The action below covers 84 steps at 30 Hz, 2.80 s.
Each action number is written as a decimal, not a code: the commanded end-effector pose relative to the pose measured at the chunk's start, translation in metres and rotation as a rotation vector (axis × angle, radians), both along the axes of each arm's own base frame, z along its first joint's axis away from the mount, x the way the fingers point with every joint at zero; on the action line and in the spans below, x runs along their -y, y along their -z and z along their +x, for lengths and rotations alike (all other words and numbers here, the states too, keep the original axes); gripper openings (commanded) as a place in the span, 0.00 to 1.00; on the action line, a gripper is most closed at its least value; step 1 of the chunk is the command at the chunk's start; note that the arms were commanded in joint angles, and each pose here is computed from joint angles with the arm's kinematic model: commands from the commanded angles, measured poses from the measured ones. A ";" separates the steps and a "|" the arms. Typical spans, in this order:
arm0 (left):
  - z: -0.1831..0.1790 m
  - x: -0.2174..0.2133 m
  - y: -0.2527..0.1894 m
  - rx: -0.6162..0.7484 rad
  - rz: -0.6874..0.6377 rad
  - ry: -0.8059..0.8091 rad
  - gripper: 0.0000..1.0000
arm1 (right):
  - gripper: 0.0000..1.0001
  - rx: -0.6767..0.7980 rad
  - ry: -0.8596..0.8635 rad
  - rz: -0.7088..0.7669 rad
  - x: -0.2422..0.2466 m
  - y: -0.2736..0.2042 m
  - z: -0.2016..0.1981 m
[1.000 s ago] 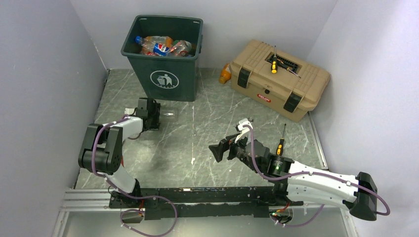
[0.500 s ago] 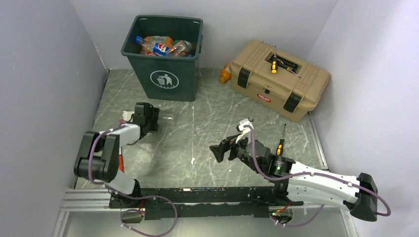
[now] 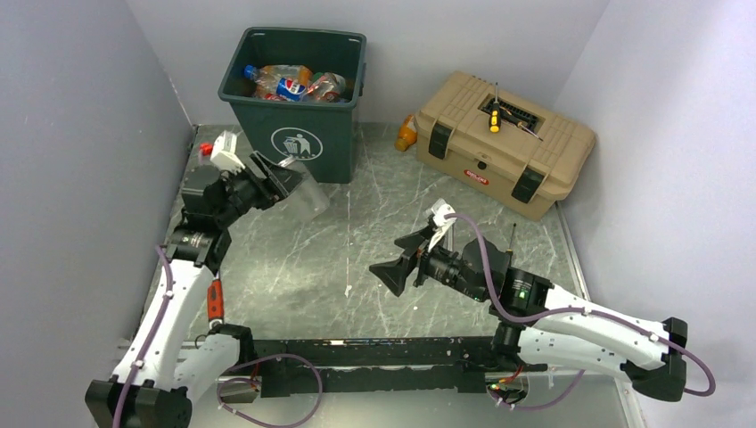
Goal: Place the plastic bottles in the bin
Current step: Pick up the plastic bottle at the center of the board, then place the plastic bottle in the trash bin.
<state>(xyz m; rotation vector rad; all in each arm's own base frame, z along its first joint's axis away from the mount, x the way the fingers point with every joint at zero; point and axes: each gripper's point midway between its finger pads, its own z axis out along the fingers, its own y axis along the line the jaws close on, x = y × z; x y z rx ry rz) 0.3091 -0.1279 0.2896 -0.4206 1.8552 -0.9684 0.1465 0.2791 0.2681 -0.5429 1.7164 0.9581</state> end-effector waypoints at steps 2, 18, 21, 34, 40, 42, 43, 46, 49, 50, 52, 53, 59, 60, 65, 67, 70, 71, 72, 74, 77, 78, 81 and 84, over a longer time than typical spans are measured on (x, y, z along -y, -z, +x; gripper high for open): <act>-0.070 0.058 -0.062 0.382 0.084 0.574 0.30 | 1.00 0.090 -0.183 0.149 -0.028 -0.062 -0.021; -0.132 0.113 -0.093 0.678 0.033 0.851 0.07 | 1.00 0.145 -0.175 0.298 -0.069 -0.112 0.001; -0.136 0.119 -0.093 0.689 0.018 0.863 0.04 | 1.00 0.126 -0.118 0.261 -0.073 -0.103 0.014; -0.138 0.130 -0.105 0.703 -0.075 0.819 0.00 | 0.72 0.110 -0.112 0.219 -0.083 -0.081 0.020; -0.138 0.131 -0.103 0.652 -0.072 0.815 0.48 | 0.45 0.137 -0.109 0.202 -0.076 -0.076 0.019; -0.134 0.128 -0.104 0.636 -0.049 0.774 0.74 | 0.40 0.157 -0.109 0.185 -0.071 -0.071 0.018; -0.131 0.126 -0.106 0.637 -0.035 0.749 0.83 | 0.39 0.169 -0.113 0.177 -0.069 -0.069 0.016; -0.126 0.119 -0.117 0.667 -0.001 0.690 0.91 | 0.37 0.204 -0.134 0.157 -0.061 -0.060 0.010; -0.125 0.120 -0.130 0.701 0.012 0.693 0.91 | 0.35 0.232 -0.151 0.146 -0.055 -0.055 0.005; -0.125 0.122 -0.134 0.708 0.015 0.704 0.90 | 0.35 0.237 -0.154 0.145 -0.054 -0.055 0.004; -0.125 0.125 -0.140 0.718 0.017 0.729 0.89 | 0.33 0.244 -0.158 0.142 -0.052 -0.053 0.003; -0.125 0.127 -0.143 0.724 0.018 0.742 0.89 | 0.33 0.244 -0.157 0.141 -0.051 -0.053 0.003; -0.122 0.134 -0.147 0.723 0.024 0.783 0.84 | 0.31 0.250 -0.159 0.136 -0.049 -0.049 0.002; -0.121 0.135 -0.145 0.704 0.028 0.792 0.83 | 0.31 0.254 -0.161 0.136 -0.049 -0.048 0.002; -0.120 0.147 -0.127 0.612 0.015 0.880 0.83 | 0.30 0.264 -0.157 0.131 -0.050 -0.049 0.003; -0.123 0.148 -0.122 0.599 0.016 0.886 0.93 | 0.31 0.265 -0.153 0.128 -0.050 -0.049 0.004; -0.126 0.146 -0.116 0.610 0.031 0.875 0.99 | 0.32 0.262 -0.125 0.129 -0.047 -0.049 0.008; -0.128 0.145 -0.114 0.613 0.032 0.873 1.00 | 0.32 0.262 -0.117 0.131 -0.046 -0.049 0.009; -0.129 0.145 -0.112 0.615 0.033 0.872 0.99 | 0.33 0.264 -0.109 0.135 -0.046 -0.049 0.010; -0.131 0.145 -0.105 0.607 0.030 0.873 1.00 | 0.33 0.264 -0.100 0.140 -0.046 -0.050 0.012; -0.133 0.148 -0.098 0.587 0.025 0.891 1.00 | 0.33 0.264 -0.095 0.141 -0.048 -0.050 0.014; -0.134 0.150 -0.096 0.584 0.022 0.898 1.00 | 0.32 0.262 -0.095 0.139 -0.049 -0.050 0.015; -0.136 0.153 -0.093 0.581 0.020 0.907 1.00 | 0.32 0.259 -0.095 0.136 -0.052 -0.049 0.016; -0.136 0.157 -0.088 0.566 0.027 0.915 0.99 | 0.32 0.255 -0.102 0.138 -0.054 -0.049 0.015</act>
